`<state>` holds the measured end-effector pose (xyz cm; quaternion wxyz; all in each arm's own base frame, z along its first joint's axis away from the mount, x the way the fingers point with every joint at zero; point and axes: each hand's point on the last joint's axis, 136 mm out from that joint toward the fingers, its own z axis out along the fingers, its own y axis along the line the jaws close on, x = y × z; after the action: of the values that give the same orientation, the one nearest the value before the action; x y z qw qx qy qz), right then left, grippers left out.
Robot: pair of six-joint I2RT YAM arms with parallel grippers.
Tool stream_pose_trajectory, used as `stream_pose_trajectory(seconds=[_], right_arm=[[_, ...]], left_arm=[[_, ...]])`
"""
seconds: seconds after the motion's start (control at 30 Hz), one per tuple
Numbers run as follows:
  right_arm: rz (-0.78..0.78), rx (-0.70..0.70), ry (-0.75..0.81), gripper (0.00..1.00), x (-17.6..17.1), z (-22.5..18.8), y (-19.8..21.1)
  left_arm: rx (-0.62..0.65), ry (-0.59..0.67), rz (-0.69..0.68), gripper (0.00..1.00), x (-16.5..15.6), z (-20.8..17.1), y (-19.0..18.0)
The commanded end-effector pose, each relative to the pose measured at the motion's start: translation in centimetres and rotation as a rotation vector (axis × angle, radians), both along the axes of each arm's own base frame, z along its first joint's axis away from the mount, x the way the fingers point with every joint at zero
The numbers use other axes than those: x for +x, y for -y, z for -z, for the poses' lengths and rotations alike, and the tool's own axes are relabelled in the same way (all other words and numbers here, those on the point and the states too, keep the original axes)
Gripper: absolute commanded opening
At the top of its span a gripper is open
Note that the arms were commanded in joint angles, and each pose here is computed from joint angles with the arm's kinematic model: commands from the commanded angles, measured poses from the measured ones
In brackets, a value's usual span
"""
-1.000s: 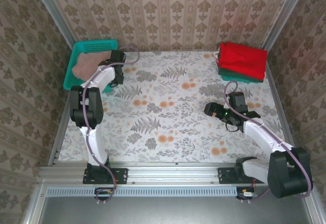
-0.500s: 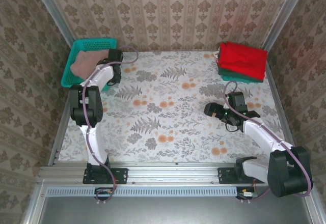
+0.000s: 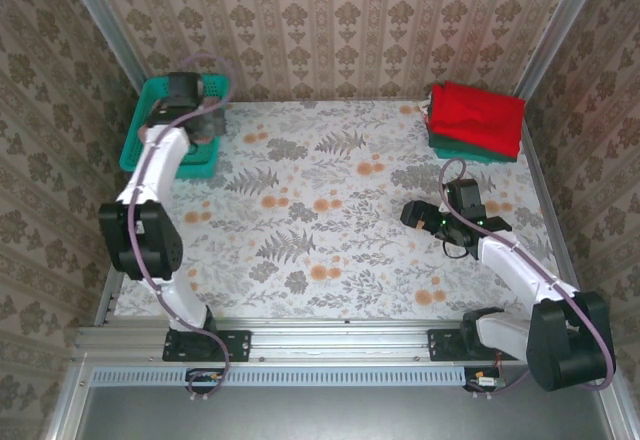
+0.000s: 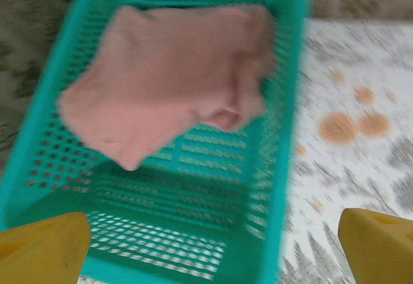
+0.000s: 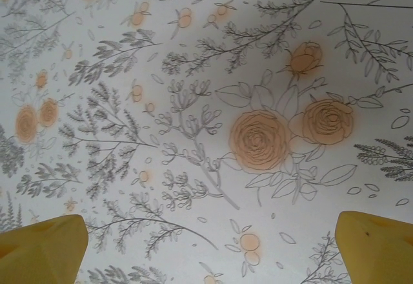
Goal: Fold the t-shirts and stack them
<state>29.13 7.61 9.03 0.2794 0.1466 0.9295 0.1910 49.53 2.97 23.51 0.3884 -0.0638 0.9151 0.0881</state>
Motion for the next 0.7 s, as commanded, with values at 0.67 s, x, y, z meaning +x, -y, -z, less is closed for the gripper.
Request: stream_pose_trajectory(seconds=[0.67], right_arm=[[-0.099, -0.037, 0.075, 1.0, 0.2, -1.1, -2.0]], left_arm=[[-0.483, -0.145, -0.342, 0.82, 6.7, 14.0, -9.2]])
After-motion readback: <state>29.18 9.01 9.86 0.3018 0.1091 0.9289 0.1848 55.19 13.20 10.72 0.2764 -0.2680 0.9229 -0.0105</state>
